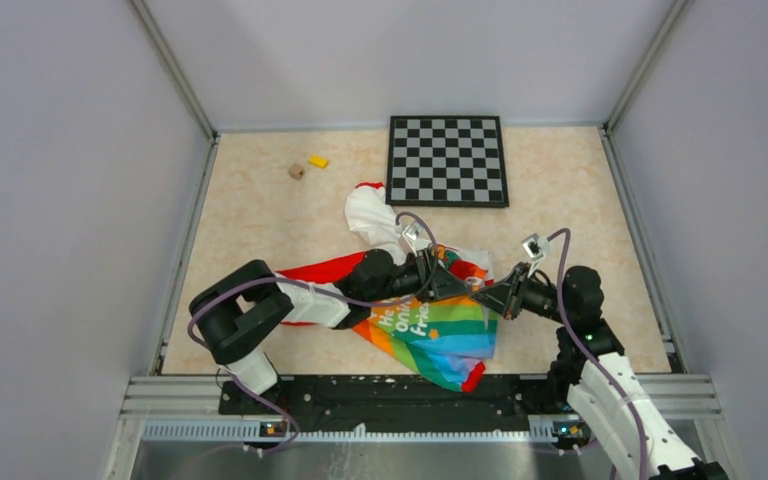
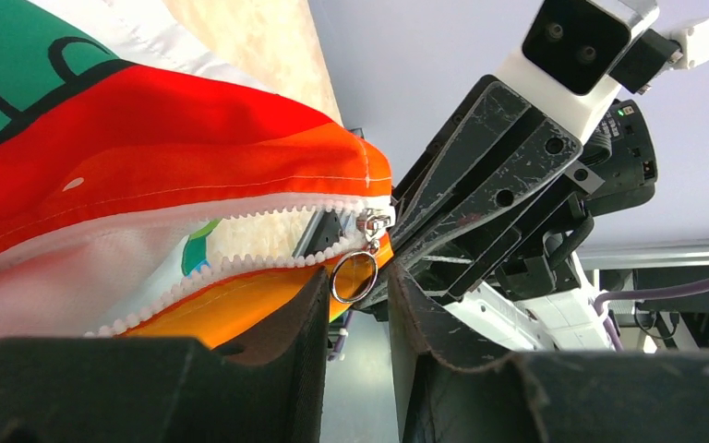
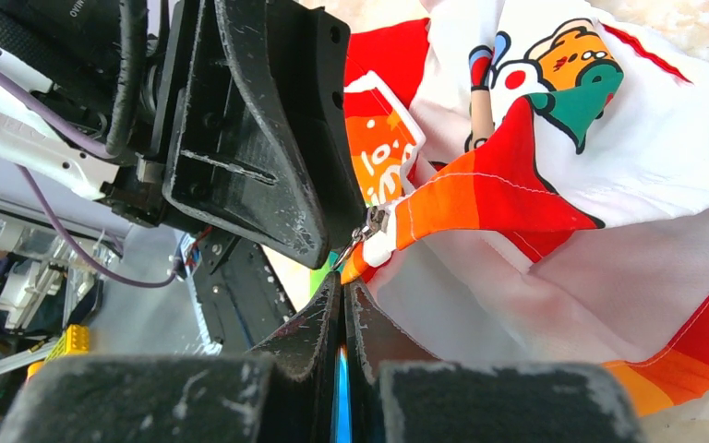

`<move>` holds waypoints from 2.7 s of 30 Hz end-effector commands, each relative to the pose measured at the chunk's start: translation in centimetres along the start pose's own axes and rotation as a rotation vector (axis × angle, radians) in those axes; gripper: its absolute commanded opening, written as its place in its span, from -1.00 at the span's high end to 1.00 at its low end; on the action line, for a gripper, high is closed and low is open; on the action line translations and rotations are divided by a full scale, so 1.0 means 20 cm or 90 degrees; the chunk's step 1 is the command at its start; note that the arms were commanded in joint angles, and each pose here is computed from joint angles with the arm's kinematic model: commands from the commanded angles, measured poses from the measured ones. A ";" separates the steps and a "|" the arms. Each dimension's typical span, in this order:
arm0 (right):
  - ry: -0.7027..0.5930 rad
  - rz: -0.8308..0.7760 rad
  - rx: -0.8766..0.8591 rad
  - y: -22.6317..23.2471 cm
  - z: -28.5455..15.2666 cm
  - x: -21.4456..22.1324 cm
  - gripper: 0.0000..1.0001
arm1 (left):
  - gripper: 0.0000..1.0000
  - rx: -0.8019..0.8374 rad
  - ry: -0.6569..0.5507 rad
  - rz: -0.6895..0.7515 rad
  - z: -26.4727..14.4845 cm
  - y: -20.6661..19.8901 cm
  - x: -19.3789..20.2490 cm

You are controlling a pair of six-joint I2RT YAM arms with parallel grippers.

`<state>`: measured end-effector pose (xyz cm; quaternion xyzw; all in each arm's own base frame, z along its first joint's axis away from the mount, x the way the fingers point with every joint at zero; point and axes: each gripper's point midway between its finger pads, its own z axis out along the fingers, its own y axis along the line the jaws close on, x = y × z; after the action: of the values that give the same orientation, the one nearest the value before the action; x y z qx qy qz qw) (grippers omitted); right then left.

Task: Zip up the jacket

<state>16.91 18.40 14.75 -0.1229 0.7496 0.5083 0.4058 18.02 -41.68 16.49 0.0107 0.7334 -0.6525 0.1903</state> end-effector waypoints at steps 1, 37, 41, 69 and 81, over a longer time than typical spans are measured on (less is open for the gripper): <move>-0.016 -0.037 -0.025 0.04 0.00 -0.04 1.00 | 0.34 0.048 -0.006 0.009 0.03 -0.10 -0.02; -0.054 -0.013 0.085 -0.07 -0.03 -0.08 1.00 | 1.00 -0.071 -0.044 0.059 -0.01 0.02 -0.09; -0.065 0.022 0.123 -0.12 -0.04 -0.07 1.00 | 1.00 -0.111 -0.056 0.080 -0.04 0.05 -0.11; -0.039 -0.039 0.076 -0.10 0.01 -0.11 0.75 | 1.00 -0.026 0.015 0.085 0.03 -0.02 -0.03; -0.039 -0.037 0.087 -0.14 0.04 -0.12 0.77 | 1.00 -0.017 0.019 0.085 0.04 -0.04 -0.03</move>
<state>18.90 17.18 11.77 -0.0807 0.7918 0.4529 0.4018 18.32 -41.74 15.23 0.0552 0.7659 -0.6054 0.2094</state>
